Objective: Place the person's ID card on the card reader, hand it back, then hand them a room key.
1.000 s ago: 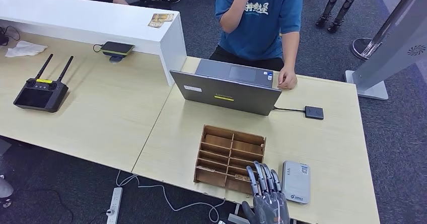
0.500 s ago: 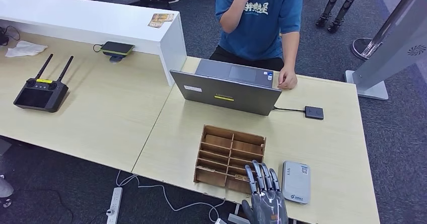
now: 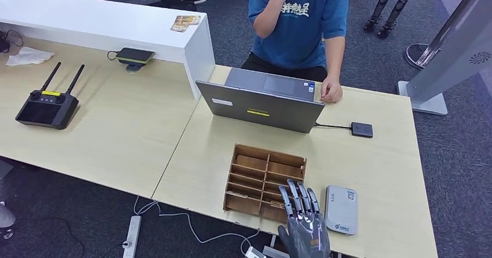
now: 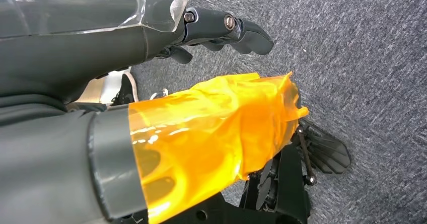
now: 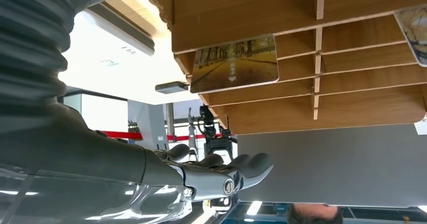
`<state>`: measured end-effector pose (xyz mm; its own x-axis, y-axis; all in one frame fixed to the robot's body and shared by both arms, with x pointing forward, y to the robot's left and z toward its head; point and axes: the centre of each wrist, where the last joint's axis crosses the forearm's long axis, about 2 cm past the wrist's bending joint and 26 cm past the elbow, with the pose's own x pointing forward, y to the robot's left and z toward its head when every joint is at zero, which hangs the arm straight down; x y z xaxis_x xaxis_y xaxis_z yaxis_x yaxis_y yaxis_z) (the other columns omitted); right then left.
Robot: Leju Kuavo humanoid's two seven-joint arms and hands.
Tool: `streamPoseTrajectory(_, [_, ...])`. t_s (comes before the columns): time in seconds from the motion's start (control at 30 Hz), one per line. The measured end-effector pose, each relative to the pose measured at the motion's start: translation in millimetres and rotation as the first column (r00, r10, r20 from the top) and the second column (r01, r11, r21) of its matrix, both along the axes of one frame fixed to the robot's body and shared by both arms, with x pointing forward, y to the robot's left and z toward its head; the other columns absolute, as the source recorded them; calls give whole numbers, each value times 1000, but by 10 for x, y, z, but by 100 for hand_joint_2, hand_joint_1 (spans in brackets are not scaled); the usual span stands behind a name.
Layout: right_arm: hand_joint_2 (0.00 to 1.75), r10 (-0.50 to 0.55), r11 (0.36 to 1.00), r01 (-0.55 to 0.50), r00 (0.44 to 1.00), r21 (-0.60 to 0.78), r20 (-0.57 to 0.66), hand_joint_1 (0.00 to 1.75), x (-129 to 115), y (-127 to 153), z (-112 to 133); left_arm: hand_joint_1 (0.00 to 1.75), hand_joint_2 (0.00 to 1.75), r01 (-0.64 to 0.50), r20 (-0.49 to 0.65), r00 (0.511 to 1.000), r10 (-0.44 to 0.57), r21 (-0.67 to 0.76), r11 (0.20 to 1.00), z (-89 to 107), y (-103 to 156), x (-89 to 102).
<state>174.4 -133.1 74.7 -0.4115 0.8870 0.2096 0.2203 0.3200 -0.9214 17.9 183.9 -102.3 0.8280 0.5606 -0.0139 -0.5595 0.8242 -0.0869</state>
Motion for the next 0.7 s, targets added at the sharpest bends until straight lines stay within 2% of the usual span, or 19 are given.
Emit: streamPoseTrajectory(0.7, [175,31,999,-31,1000,-14,6,0,132,57,75,0,0,9,2,1000,-9,-4,1000,0,0,1])
